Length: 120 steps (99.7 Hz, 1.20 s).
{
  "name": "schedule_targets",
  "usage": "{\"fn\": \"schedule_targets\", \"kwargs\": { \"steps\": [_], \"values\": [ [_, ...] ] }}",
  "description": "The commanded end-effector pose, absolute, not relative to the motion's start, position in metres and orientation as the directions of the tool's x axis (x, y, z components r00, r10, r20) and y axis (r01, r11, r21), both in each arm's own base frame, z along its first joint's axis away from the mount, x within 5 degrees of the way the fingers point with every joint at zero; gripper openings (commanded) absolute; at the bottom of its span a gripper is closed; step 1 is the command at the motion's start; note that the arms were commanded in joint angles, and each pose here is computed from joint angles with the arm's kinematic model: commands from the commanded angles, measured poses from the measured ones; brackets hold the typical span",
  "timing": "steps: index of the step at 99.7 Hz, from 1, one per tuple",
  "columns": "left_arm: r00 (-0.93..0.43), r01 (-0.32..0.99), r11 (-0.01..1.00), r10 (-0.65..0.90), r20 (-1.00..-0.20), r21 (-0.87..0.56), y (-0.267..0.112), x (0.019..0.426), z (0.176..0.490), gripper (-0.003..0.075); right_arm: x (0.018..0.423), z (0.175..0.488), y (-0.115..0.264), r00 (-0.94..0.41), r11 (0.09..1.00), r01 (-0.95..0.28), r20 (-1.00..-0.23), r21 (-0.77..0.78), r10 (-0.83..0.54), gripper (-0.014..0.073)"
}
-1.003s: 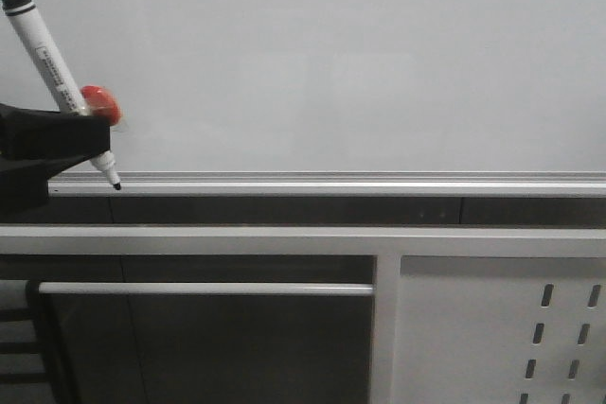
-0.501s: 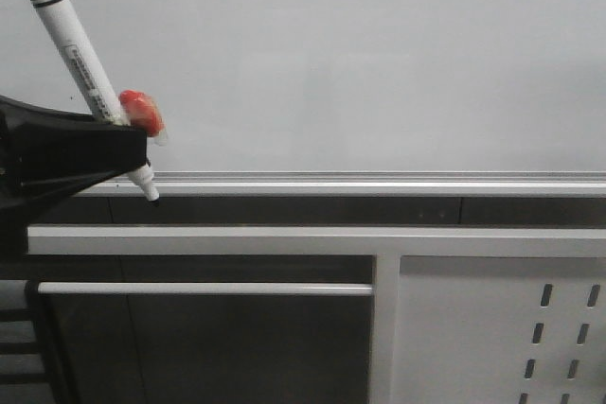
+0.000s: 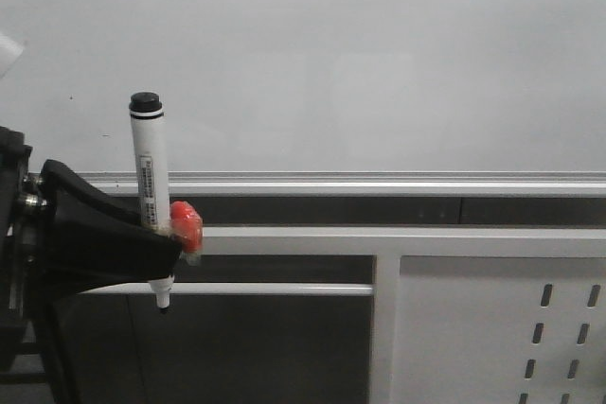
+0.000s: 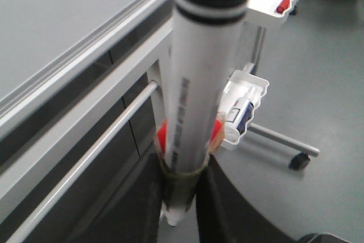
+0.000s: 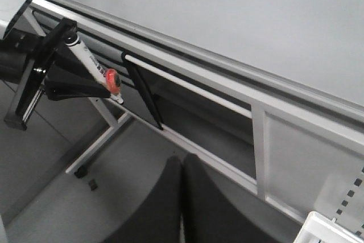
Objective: Write number 1 on whiteboard
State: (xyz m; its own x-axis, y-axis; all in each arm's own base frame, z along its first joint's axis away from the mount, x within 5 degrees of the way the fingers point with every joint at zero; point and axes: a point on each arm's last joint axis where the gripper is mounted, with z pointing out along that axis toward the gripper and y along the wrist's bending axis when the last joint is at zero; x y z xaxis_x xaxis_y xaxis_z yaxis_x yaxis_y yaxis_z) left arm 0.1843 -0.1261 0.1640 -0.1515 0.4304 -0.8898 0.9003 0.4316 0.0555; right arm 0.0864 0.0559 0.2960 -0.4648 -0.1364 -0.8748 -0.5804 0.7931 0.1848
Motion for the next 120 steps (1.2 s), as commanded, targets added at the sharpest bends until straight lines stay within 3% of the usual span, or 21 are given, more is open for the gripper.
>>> {"fn": "schedule_targets", "kwargs": {
  "steps": [1,16,33,65,74,94,120],
  "values": [
    [-0.116,0.918,0.392,0.411,-0.904,0.060,-0.133,0.189,0.187,-0.0018,0.096,0.310,0.058,-0.456,0.782,-0.587,-0.884,0.212,-0.103,-0.0079],
    [-0.126,0.924,0.372,0.511,-0.850,0.086,-0.132,0.196,0.208,-0.0018,0.104,0.312,0.065,-0.473,0.722,-0.656,-0.865,0.219,-0.168,-0.0079],
    [-0.131,0.917,0.390,0.492,-0.861,0.083,-0.132,0.197,0.225,-0.0018,0.114,0.317,0.072,-0.503,0.660,-0.704,-0.840,0.262,-0.203,-0.0078],
    [-0.143,0.948,0.316,0.507,-0.850,0.029,-0.135,0.188,0.223,-0.0018,0.138,0.323,0.095,-0.553,0.544,-0.753,-0.804,0.371,-0.217,-0.0071],
    [-0.136,0.953,0.302,0.510,-0.850,0.029,-0.137,0.186,0.223,-0.0018,0.147,0.322,0.103,-0.555,0.516,-0.769,-0.795,0.377,-0.246,-0.0004],
    [-0.109,0.968,0.248,0.514,-0.851,0.026,-0.147,0.178,0.224,-0.0018,0.167,0.320,0.128,-0.563,0.471,-0.788,-0.775,0.397,-0.288,0.0280],
    [-0.084,0.978,0.208,0.520,-0.850,0.030,-0.155,0.172,0.224,-0.0018,0.182,0.323,0.160,-0.536,0.405,-0.825,-0.772,0.394,-0.342,0.0282]
  ]
}}
